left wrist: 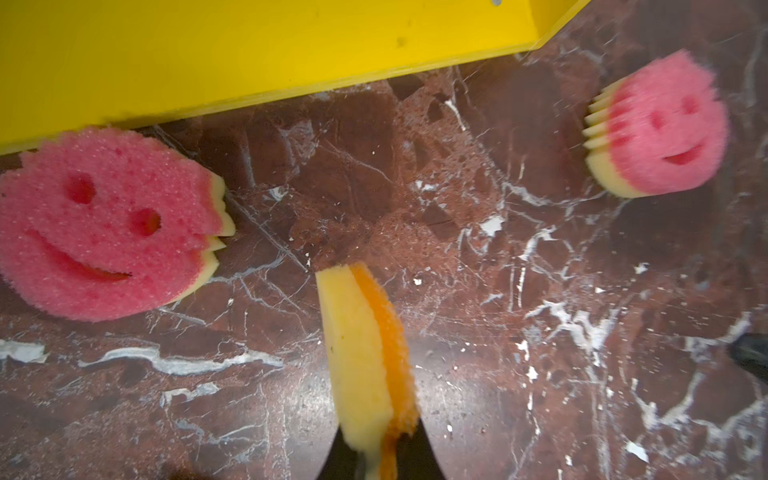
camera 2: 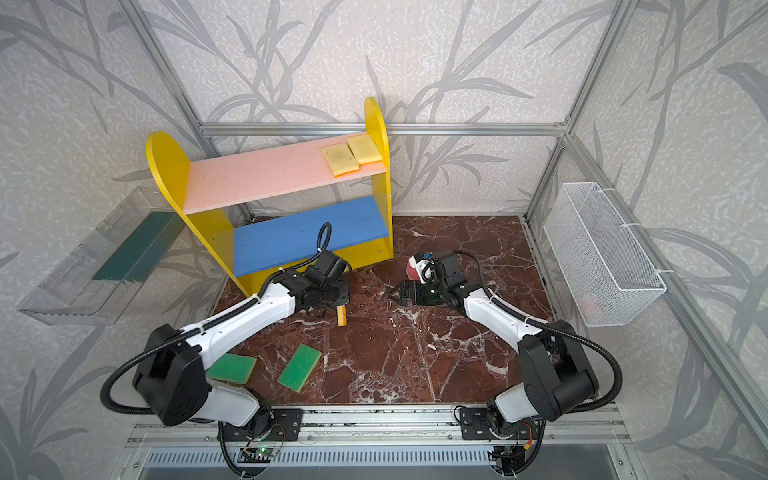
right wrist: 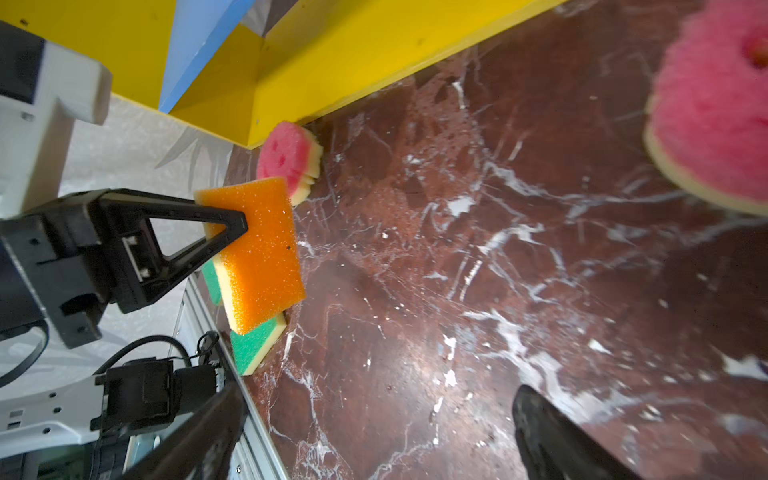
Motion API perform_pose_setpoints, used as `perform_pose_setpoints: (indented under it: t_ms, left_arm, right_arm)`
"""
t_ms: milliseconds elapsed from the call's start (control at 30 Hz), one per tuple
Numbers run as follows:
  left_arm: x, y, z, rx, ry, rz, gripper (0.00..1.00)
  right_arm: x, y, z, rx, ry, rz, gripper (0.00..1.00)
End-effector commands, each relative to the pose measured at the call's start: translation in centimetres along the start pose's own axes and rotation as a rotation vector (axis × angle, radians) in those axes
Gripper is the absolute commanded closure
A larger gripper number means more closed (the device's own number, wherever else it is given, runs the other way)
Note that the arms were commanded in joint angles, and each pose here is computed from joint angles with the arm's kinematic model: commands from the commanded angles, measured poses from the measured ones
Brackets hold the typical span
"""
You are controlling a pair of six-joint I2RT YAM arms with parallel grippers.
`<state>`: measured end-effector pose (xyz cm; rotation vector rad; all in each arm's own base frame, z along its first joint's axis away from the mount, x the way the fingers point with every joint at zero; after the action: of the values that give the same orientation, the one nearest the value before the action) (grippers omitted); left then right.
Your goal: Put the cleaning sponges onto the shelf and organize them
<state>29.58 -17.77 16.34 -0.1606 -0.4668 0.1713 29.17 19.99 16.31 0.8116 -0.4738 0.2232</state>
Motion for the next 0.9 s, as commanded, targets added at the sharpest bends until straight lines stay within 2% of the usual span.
perform_pose_setpoints:
  t_ms: [0, 100, 167, 300, 400, 467, 600, 867]
  left_arm:
    - [0.0, -0.8, -0.9, 0.050, 0.044, -0.041, 0.90]
    - [-0.2, -1.9, -2.5, 0.047, 0.077, -0.053, 0.89]
    - [-0.4, -2.5, -3.5, 0.044, 0.099, -0.058, 0.85]
    - [-0.8, -4.0, -5.0, 0.021, 0.132, -0.070, 0.52]
    - [-0.9, -5.4, -5.4, -0.005, 0.133, -0.078, 0.37]
    - [-0.8, -6.2, -5.3, -0.021, 0.122, -0.086, 0.30]
    - [-0.3, -7.6, -4.7, -0.071, 0.097, -0.084, 0.25]
    - [-0.6, -9.8, -3.8, -0.136, 0.092, -0.091, 0.24]
  right_arm:
    - [0.7, -1.4, 1.6, -0.024, -0.091, -0.069, 0.01]
    - [0.9, -2.4, 2.3, -0.016, -0.120, -0.110, 0.01]
    - [0.9, -2.6, 2.5, -0.024, -0.123, -0.107, 0.01]
    - [0.7, -2.9, 2.1, -0.026, -0.113, -0.113, 0.01]
    - [0.5, -3.2, 1.8, -0.022, -0.109, -0.125, 0.01]
    - [0.4, -3.3, 1.7, -0.023, -0.108, -0.128, 0.01]
    - [0.5, -3.4, 1.8, -0.036, -0.115, -0.124, 0.01]
    - [0.5, -3.4, 2.0, -0.054, -0.122, -0.114, 0.01]
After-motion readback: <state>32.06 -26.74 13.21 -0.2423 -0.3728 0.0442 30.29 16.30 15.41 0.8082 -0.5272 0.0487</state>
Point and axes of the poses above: each gripper's point midway between its finger pads, its own z axis back along the fingers, its own y axis along the line the jaws close on, x = y × z, the point moved 5 cm from there along z, back along the fingers, and after that the axes turned 3 degrees about z, right-handed, at the moved point
